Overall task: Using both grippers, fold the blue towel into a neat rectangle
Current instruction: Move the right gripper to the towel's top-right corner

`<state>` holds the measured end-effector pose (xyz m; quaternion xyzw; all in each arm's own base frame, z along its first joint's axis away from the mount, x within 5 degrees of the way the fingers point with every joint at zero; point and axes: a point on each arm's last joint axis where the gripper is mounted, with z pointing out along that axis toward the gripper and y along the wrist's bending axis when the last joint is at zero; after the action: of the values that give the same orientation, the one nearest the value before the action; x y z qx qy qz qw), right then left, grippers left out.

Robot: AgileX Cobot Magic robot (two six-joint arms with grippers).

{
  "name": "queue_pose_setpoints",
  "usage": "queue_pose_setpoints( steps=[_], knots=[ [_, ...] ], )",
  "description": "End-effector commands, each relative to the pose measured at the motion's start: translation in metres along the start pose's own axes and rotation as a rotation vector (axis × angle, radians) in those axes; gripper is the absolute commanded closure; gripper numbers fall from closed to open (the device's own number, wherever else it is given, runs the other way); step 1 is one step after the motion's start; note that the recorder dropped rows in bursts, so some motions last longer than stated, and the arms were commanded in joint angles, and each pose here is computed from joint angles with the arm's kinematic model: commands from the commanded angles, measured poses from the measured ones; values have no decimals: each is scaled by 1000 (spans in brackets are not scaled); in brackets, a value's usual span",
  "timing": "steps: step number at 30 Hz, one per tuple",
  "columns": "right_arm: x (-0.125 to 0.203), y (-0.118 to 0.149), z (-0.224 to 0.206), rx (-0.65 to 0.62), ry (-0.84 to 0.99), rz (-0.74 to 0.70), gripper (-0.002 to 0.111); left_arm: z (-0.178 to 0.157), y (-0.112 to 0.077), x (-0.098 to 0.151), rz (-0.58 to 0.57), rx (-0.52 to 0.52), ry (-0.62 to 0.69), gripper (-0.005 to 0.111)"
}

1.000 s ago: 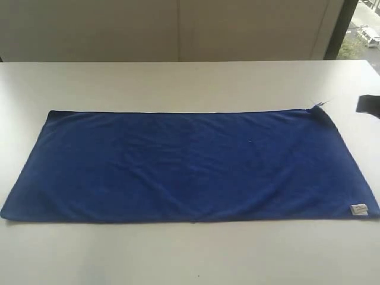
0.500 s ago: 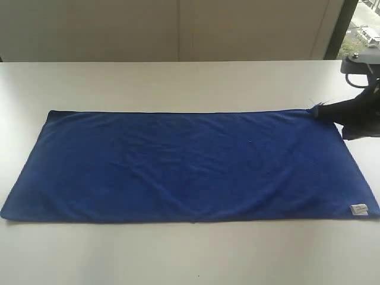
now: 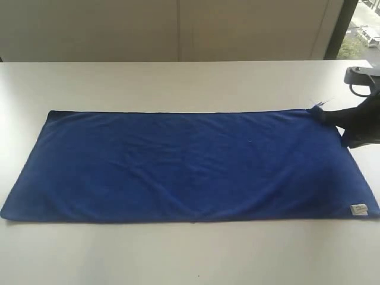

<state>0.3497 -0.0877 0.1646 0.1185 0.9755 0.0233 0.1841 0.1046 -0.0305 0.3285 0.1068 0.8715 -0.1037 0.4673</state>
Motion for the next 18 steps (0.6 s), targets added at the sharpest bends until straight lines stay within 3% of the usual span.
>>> queue_pose_setpoints(
  steps=[1,7,18],
  knots=[
    [-3,-3,10,11,-22,-12,77,-1,-1,1,-4,6,-6,107],
    [-1,-5,26,14,-2,-5,57,-1,-1,1,-4,6,-6,107],
    [2,-8,48,24,6,-37,56,-1,-1,1,-4,6,-6,107]
  ],
)
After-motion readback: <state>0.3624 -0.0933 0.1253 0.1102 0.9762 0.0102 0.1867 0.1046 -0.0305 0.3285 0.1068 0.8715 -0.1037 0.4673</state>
